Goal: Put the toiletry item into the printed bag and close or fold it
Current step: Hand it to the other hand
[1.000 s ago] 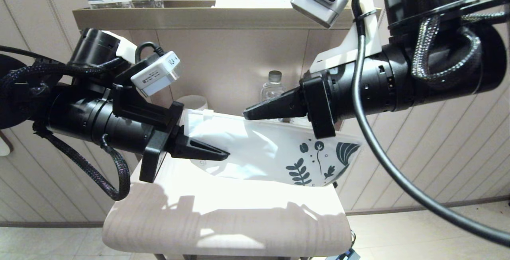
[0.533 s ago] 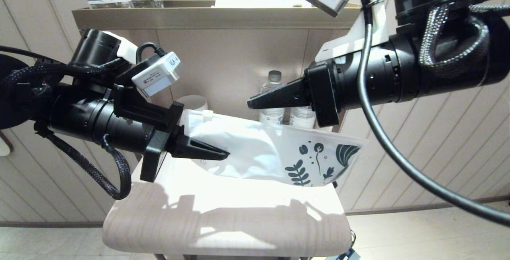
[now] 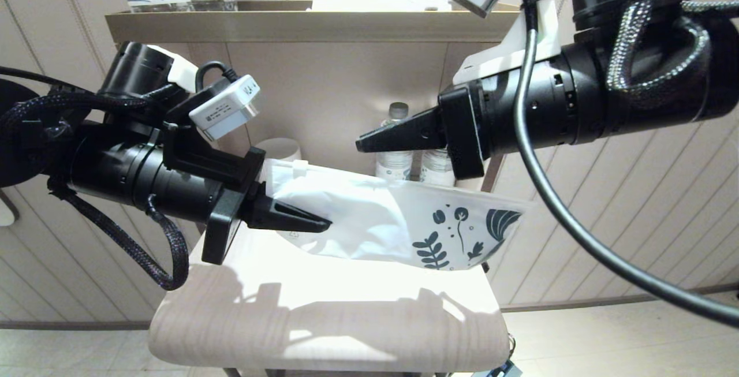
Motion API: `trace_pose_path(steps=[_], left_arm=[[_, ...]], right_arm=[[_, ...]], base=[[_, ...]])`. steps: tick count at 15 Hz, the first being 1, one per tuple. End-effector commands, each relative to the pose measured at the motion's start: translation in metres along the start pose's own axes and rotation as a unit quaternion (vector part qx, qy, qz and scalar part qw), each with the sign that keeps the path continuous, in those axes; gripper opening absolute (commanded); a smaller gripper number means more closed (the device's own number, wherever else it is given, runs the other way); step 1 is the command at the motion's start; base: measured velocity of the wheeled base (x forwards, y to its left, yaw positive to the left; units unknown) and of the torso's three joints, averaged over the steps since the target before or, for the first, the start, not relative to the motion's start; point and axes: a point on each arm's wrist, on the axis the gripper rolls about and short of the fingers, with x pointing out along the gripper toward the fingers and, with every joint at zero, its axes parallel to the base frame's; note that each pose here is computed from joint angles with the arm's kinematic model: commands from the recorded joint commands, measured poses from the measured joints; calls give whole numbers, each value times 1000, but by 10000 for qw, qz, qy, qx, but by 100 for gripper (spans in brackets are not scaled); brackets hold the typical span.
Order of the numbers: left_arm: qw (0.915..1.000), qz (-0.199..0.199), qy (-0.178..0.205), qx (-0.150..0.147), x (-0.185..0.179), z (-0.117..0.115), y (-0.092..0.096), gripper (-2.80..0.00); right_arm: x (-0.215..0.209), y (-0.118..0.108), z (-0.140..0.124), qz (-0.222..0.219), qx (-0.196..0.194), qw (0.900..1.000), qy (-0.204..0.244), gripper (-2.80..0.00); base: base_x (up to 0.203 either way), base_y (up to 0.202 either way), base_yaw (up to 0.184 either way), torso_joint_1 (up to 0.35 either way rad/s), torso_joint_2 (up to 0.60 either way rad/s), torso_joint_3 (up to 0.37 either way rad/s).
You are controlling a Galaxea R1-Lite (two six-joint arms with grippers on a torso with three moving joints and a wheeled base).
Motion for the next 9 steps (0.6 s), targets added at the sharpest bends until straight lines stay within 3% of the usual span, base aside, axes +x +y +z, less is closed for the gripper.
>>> trace_pose_path(steps=[1, 3, 4, 9], left_arm=[[10000, -27, -9, 12, 0, 0, 0, -280], [10000, -34, -8, 13, 1, 0, 0, -280], [10000, -29, -8, 11, 1, -1, 0, -280], [10000, -36, -15, 33, 0, 0, -1, -280]], right_arm=[[3, 1, -2, -14, -7, 10000, 51, -280], [3, 4, 1, 36, -25, 10000, 5, -280], [5, 4, 1, 54, -23, 10000, 19, 0], [13, 3, 0, 95, 3, 9999, 54, 0]], base=[[0, 0, 0, 0, 0, 0], [0, 0, 0, 0, 0, 0], [0, 0, 0, 0, 0, 0], [0, 0, 0, 0, 0, 0]])
